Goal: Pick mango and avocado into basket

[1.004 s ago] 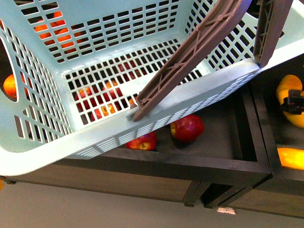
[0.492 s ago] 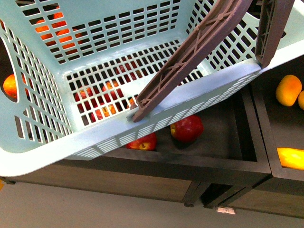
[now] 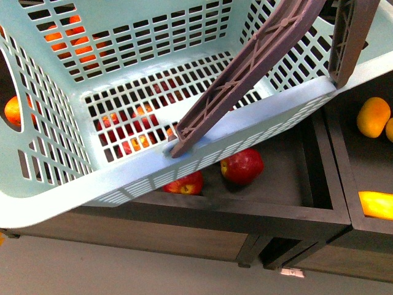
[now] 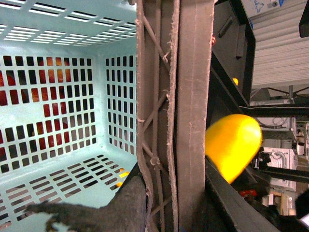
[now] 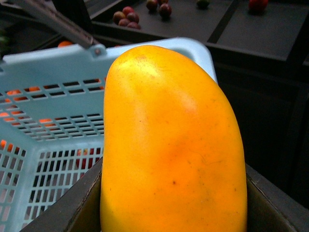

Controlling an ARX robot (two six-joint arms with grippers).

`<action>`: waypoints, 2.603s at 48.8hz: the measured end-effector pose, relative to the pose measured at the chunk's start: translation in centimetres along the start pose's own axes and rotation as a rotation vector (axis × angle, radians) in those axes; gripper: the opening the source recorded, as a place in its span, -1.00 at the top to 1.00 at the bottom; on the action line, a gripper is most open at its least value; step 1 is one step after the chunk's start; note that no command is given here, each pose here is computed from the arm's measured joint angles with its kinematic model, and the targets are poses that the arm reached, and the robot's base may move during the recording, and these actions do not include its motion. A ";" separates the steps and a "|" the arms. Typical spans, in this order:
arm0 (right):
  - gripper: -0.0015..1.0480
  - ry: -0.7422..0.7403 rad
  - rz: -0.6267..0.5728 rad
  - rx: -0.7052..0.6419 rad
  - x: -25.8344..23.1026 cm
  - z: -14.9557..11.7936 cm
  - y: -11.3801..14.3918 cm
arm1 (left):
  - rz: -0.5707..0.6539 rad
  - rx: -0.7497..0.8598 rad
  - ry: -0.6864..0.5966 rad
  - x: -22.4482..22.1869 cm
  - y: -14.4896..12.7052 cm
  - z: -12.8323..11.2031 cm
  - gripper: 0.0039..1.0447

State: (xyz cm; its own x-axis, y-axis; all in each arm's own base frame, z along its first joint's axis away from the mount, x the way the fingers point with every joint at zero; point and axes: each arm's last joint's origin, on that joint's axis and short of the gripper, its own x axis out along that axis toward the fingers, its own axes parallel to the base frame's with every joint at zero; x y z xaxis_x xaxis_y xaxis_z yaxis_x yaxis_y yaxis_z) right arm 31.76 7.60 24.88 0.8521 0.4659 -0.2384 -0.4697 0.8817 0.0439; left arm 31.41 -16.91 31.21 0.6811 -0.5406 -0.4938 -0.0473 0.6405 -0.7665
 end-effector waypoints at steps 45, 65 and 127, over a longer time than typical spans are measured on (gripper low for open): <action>-0.53 -0.206 -0.452 0.000 -2.8 -1.3 -1.9 | 0.007 0.006 0.010 0.3 0.1 -0.1 0.61; 0.73 -0.232 -0.493 0.008 -9.4 -7.1 -1.0 | 0.012 0.003 0.003 0.2 0.2 -0.1 0.62; -0.83 -0.243 -0.496 0.013 -14.9 -10.9 0.1 | -0.005 0.002 0.031 0.3 -0.1 -0.4 0.62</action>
State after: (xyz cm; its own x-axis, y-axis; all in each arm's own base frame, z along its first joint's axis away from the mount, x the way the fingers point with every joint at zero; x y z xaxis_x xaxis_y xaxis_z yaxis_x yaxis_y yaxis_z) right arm 16.51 -0.02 17.84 1.0000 -0.0034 -0.0025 0.0034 1.0000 -0.0040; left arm 31.35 -17.36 30.92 0.6581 -0.5609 -0.5024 -0.0424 0.6386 -0.7684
